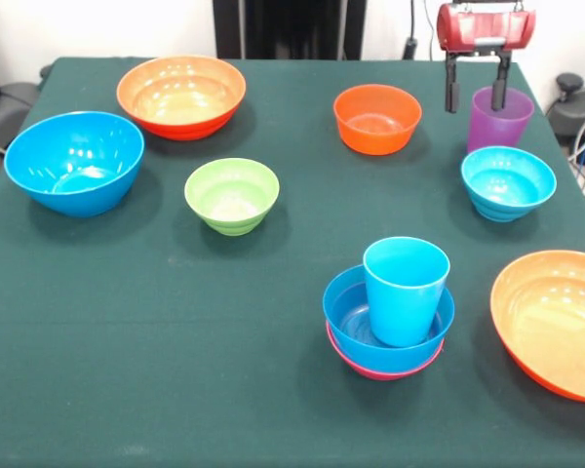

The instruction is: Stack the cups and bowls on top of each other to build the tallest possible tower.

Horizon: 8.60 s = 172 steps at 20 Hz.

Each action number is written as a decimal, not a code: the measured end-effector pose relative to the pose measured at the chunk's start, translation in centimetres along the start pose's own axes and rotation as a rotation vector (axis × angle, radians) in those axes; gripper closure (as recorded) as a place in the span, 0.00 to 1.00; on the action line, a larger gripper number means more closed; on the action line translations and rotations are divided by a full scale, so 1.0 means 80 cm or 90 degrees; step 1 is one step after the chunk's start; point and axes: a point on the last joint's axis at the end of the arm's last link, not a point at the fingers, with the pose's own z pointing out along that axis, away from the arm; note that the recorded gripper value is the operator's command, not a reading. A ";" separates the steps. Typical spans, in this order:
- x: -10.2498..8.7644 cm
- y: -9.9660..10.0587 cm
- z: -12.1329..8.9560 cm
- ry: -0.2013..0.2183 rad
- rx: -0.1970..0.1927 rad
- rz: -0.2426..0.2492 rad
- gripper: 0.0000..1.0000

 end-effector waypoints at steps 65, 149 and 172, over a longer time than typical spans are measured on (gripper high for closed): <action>-0.005 0.011 -0.097 0.037 0.053 -0.011 0.00; 0.019 -0.012 -0.035 0.079 0.057 0.013 1.00; 0.027 0.002 -0.036 0.083 0.051 -0.002 1.00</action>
